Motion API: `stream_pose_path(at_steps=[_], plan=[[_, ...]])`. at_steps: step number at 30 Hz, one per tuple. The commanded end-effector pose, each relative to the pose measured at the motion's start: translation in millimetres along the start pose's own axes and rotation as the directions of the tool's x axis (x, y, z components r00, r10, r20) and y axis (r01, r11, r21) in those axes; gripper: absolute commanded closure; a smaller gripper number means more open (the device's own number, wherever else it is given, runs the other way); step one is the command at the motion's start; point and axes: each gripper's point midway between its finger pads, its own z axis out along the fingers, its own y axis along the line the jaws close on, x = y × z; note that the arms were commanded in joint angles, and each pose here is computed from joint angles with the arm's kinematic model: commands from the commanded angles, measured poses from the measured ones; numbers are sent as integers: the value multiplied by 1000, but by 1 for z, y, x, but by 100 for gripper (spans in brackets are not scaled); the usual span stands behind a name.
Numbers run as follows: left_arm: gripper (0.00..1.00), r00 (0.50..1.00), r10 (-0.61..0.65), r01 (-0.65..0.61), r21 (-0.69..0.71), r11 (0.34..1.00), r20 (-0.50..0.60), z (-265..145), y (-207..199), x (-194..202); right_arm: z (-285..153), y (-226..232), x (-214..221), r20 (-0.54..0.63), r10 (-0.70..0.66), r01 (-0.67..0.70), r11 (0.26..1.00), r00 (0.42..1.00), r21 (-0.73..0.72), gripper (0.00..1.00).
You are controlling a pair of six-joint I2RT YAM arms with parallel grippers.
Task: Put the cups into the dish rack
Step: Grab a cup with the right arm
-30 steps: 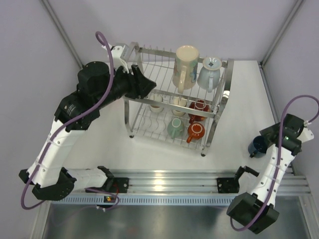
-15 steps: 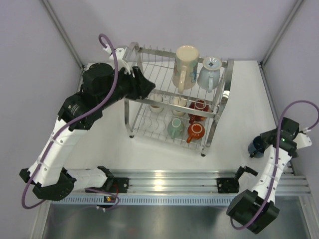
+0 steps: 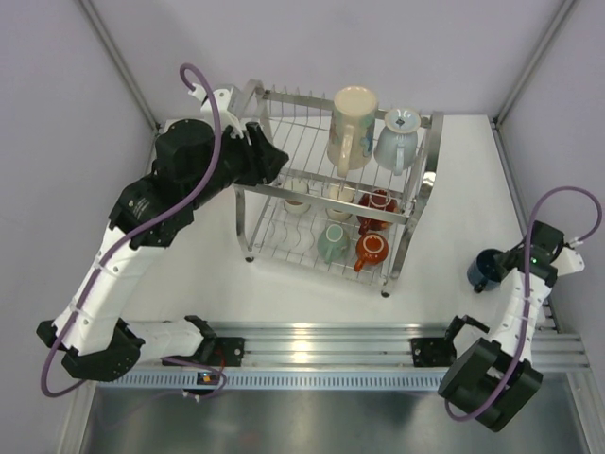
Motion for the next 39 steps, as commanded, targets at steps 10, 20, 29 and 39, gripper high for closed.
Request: stream_pose_path(at_steps=[10, 20, 29, 39], plan=[[47, 992, 48, -39, -76, 996, 117, -11, 11, -34, 1, 113, -35, 111, -253, 276, 859, 961, -431, 61], [47, 986, 91, -80, -79, 994, 137, -14, 11, -40, 2, 109, -19, 70, -378, 375, 844, 923, -385, 52], [47, 988, 83, -79, -37, 996, 131, -21, 6, -35, 13, 99, 6, -17, -478, 432, 808, 878, -400, 54], [47, 983, 56, -53, -23, 998, 174, -41, 4, -43, 32, 97, 26, -122, -494, 412, 817, 861, -404, 66]])
